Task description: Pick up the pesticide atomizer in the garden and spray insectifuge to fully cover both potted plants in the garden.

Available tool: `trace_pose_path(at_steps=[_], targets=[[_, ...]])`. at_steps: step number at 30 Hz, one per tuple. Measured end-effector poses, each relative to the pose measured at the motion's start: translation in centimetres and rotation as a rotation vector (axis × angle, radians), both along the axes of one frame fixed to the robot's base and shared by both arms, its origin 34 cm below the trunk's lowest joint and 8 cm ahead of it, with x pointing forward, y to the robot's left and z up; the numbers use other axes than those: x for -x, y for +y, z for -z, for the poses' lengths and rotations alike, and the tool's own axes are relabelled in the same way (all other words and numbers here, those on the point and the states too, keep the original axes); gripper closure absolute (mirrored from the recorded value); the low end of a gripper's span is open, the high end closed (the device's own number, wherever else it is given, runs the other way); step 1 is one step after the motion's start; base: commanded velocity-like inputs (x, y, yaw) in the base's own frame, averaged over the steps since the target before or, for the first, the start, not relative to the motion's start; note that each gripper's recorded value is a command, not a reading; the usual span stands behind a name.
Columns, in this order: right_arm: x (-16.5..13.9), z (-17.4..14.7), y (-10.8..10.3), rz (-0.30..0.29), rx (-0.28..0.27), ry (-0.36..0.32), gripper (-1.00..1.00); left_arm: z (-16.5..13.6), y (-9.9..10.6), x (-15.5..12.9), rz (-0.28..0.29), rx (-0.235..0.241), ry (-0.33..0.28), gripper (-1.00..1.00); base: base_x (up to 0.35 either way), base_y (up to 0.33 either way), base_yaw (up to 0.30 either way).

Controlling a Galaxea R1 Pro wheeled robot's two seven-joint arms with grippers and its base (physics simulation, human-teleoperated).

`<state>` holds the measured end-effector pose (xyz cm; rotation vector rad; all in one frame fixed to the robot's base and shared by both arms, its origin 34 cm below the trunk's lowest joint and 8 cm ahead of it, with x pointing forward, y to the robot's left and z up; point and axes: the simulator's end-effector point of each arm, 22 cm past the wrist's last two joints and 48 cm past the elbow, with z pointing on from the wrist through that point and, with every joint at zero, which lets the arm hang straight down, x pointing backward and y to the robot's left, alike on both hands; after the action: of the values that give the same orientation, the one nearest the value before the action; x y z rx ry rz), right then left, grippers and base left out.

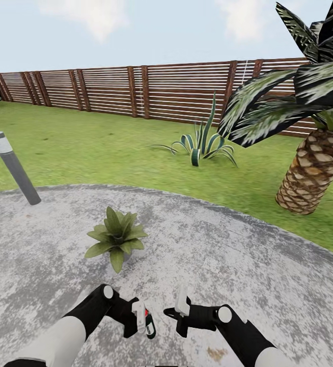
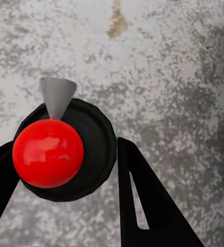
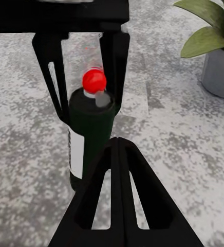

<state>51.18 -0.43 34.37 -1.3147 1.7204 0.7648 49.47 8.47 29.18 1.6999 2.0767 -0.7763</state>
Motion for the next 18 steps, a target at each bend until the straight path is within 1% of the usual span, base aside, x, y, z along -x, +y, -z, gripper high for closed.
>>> trace_pose_path(at_steps=[3, 6, 7, 11, 15, 18], targets=[[0.0, 0.0, 0.0, 0.001, 0.000, 0.000, 1.00, -0.2, -1.1, 0.2, 0.014, 0.010, -0.001, 1.00, 0.000, 0.000, 0.000], [0.0, 0.0, 0.0, 0.001, 0.000, 0.000, 1.00, -0.1, -1.6, 0.6, 0.047, 0.001, -0.003, 1.00, 0.000, 0.000, 0.000], [0.0, 0.0, 0.0, 0.001, 0.001, 0.001, 1.00, -0.3, -2.6, 0.8, 0.059, 0.010, -0.003, 1.00, 0.000, 0.000, 0.000], [0.0, 0.0, 0.0, 0.001, 0.000, 0.000, 1.00, -0.7, -4.0, 1.0, 0.070, 0.028, -0.006, 1.00, 0.000, 0.000, 0.000], [0.0, 0.0, 0.0, 0.001, 0.000, -0.001, 1.00, -1.5, -4.4, -0.2, 0.065, 0.036, -0.039, 1.00, 0.000, 0.000, 0.000], [0.0, 0.0, 0.0, 0.001, 0.000, 0.000, 1.00, -1.7, -4.8, -0.3, 0.067, 0.040, -0.045, 1.00, 0.000, 0.000, 0.000]])
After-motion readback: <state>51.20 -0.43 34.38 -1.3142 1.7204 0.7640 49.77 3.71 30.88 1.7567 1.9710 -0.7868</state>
